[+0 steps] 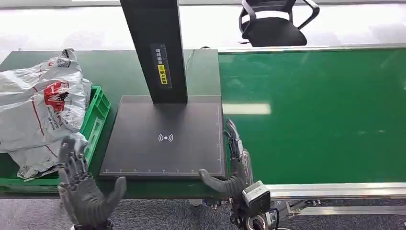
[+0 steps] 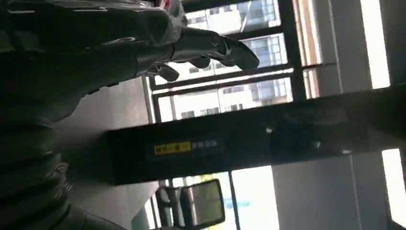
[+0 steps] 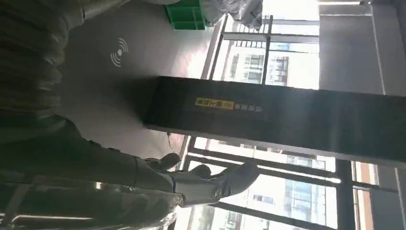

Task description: Moved the parcel from conveyor to table for the left to box.

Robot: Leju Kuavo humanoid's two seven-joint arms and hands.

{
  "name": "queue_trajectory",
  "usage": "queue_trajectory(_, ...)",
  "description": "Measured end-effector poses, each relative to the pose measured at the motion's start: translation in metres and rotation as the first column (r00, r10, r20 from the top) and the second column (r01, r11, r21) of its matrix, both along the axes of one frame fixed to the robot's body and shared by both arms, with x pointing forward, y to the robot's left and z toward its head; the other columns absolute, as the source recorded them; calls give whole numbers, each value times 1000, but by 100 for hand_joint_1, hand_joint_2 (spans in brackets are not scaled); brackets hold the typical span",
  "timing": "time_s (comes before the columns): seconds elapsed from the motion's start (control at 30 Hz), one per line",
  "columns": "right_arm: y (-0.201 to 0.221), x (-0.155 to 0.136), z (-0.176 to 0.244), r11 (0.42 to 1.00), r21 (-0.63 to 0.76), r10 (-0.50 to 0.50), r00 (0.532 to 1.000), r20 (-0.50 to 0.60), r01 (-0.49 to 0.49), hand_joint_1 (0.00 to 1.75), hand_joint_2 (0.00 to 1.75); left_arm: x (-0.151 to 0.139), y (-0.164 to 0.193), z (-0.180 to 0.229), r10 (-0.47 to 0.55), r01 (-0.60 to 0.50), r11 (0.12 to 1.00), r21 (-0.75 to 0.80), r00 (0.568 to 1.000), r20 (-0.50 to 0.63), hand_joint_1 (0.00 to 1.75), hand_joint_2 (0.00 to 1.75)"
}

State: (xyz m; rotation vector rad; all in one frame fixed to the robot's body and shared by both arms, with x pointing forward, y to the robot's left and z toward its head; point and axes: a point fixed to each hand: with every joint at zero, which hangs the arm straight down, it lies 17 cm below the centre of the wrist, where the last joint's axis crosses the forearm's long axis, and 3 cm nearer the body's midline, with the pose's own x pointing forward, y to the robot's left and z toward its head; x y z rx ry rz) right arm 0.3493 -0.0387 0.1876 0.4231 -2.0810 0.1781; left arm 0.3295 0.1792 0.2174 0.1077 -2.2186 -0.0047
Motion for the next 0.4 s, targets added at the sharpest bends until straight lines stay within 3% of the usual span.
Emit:
queue_trajectory(0.23,-5,3,-21,1000,-13,-22,998,-64,22,0,175,6,-50,-45,-158,162,987,19,979,-127,0,175)
queue_trajectory(0.27,-5,1,-25,1000,-19,-24,997,-71,22,0,175,6,-53,-48,-166,170,985,20,977,-137,0,0)
queue_trajectory(0.3,-6,0,-29,999,-30,-33,997,-76,31,0,175,6,-56,-53,-174,179,984,15,973,-149,0,0)
queue_trajectory(0.33,-6,-1,-32,999,-36,-40,996,-82,37,0,175,6,-58,-56,-179,183,983,10,971,-159,0,175)
queue_trajectory(0.4,-7,-5,-39,998,-44,-54,994,-95,50,0,175,6,-59,-67,-182,186,983,1,965,-187,0,175)
